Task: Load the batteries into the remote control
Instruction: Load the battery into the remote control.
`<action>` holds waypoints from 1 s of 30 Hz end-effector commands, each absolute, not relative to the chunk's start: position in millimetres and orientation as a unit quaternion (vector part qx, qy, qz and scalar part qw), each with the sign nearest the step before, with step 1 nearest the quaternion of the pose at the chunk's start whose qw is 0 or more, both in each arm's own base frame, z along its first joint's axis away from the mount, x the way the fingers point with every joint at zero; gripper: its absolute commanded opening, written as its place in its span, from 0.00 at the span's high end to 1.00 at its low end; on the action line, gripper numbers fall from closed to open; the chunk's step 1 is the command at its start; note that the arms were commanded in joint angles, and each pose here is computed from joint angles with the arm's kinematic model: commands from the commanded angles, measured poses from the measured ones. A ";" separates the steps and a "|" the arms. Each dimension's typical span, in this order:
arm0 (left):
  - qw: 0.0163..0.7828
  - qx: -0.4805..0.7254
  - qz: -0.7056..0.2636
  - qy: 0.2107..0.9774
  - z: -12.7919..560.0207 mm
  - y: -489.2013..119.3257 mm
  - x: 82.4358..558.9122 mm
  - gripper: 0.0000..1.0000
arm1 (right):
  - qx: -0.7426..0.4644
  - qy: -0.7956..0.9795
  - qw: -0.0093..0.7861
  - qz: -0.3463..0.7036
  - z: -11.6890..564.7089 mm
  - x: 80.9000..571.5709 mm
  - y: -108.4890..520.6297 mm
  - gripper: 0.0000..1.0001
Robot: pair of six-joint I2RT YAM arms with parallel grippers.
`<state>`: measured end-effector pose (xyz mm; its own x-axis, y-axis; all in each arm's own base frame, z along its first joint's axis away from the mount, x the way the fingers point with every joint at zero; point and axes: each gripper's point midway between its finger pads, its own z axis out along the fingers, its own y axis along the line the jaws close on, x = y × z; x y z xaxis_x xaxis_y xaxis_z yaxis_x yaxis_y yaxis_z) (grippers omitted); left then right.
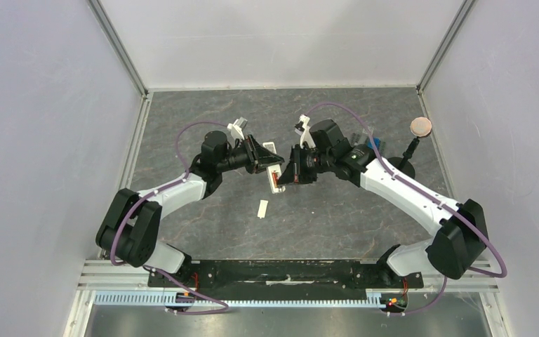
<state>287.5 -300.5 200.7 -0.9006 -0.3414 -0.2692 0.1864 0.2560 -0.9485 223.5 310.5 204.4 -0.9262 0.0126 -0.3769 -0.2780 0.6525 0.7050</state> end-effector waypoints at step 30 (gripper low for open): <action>0.219 -0.060 -0.620 0.751 220.3 -303.2 288.8 0.98 | -0.046 0.882 0.240 0.404 252.5 239.6 304.4 0.61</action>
